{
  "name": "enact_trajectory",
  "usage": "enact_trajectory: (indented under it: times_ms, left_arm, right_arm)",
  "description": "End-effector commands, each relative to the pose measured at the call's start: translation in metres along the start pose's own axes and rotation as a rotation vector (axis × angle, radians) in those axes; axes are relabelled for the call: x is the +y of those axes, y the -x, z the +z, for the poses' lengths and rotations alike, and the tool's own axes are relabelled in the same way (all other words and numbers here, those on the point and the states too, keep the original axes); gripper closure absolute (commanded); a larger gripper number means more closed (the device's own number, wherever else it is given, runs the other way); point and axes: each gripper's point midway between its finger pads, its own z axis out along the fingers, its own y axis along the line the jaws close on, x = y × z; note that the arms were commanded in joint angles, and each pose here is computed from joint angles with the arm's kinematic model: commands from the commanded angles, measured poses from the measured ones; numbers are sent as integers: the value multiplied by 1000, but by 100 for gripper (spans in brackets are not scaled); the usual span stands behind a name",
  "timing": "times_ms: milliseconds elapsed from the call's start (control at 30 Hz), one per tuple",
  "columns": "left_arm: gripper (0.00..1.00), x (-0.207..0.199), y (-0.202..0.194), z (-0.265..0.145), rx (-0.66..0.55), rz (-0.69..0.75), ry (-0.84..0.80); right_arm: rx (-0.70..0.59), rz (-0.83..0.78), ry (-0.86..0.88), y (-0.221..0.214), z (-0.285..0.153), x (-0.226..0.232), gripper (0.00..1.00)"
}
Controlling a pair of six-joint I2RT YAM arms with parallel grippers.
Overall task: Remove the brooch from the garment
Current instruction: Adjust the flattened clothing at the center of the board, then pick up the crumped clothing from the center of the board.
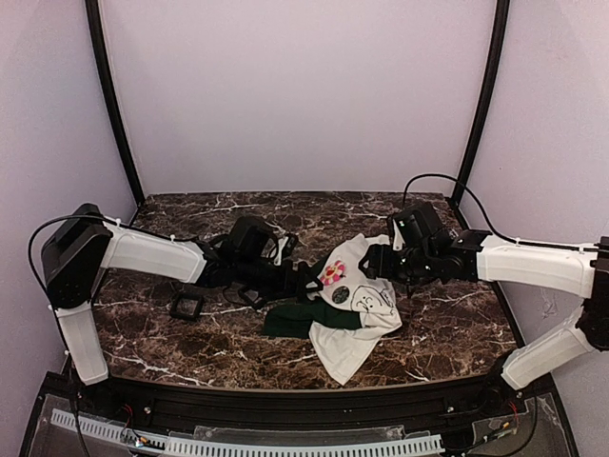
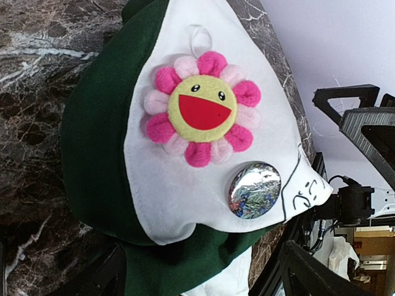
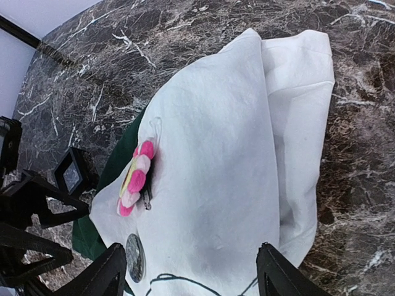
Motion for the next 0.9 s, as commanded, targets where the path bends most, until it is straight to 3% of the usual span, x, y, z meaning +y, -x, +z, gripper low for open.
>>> enact_trajectory:
  times_ms: [0,67,300,400,567,633,867]
  left_arm:
    - [14,0,8,3,-18,-17,16]
    - [17,4,7,7,-10,-19,24]
    - [30,12,6,25,1,-40,18]
    - [38,14,8,31,2,-42,17]
    - [84,16,19,26,-57,6,51]
    - [95,10,30,13,-124,53,57]
    - [99,-49,70,-52,-331,241,-29]
  right_arm:
    - [-17,-37,79,6,16,12,33]
    - [-3,-34,64,2,24,6,41]
    - [33,-40,50,-11,44,-1,47]
    - [50,-37,51,-17,51,-3,55]
    - [8,-38,112,-3,38,12,89]
    - [-26,-46,157,9,22,23,97]
    - [-110,-152,316,42,-41,72,100]
